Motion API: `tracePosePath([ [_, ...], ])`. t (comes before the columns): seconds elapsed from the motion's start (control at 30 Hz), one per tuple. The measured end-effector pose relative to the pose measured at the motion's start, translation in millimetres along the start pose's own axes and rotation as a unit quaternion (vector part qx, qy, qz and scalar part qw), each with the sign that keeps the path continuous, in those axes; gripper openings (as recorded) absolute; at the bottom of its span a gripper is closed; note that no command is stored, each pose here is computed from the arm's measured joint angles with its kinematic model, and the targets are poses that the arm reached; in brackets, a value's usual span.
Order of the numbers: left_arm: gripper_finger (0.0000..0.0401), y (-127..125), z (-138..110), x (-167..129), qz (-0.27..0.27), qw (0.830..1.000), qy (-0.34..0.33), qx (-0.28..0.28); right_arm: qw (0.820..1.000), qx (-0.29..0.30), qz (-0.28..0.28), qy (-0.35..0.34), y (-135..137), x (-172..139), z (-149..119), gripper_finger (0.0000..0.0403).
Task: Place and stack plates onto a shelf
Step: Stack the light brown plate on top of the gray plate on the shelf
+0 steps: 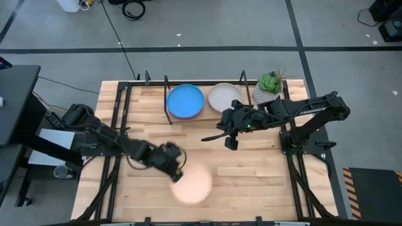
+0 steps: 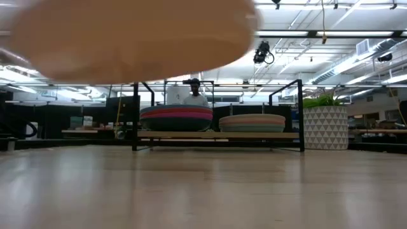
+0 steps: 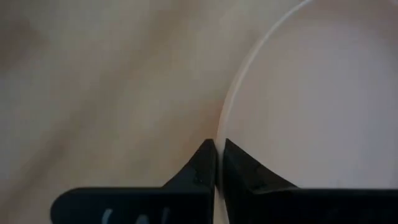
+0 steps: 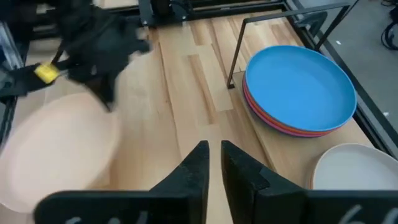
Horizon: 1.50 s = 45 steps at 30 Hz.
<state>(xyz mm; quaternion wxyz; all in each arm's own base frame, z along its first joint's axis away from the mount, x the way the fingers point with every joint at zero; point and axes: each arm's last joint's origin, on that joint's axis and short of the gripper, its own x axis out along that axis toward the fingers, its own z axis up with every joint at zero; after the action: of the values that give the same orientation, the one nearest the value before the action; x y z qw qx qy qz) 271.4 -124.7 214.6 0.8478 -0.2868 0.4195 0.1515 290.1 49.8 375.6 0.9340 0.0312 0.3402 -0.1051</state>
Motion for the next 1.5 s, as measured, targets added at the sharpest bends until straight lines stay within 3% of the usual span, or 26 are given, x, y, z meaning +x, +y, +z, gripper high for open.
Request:
tracePosePath([
  [0.13,0.0015,0.2,42.9,-9.1,0.022,0.995,-0.090,-0.029,1.000,-0.004,-0.004,0.004,-9.8,-1.7,1.2,0.0084],
  [0.37,0.0015,19.5,100.3,-12.3,0.049,0.977,-0.191,-0.086,0.999,0.028,-0.009,-0.034,-37.8,-33.8,5.9,0.0158],
  [0.6,0.0015,69.1,172.1,-13.4,0.056,0.967,-0.224,-0.105,0.985,0.061,-0.107,-0.119,-62.7,-82.7,5.2,0.0176],
  [0.93,0.0015,157.7,270.4,-10.1,0.065,0.962,-0.226,-0.139,0.978,0.081,-0.119,-0.153,-73.7,-108.0,1.5,0.0169],
  [1.17,0.0016,190.8,309.0,27.7,0.068,0.972,-0.181,-0.133,0.977,0.080,-0.125,-0.153,-73.7,-107.9,1.2,0.0169],
  [1.33,0.0016,201.7,318.3,58.7,0.091,0.979,-0.136,-0.119,0.977,0.070,-0.128,-0.156,-74.5,-110.5,0.6,0.0168],
  [1.5,0.0016,206.4,323.5,75.8,0.096,0.978,-0.140,-0.119,0.977,0.062,-0.131,-0.154,-74.9,-110.0,0.7,0.0168],
])
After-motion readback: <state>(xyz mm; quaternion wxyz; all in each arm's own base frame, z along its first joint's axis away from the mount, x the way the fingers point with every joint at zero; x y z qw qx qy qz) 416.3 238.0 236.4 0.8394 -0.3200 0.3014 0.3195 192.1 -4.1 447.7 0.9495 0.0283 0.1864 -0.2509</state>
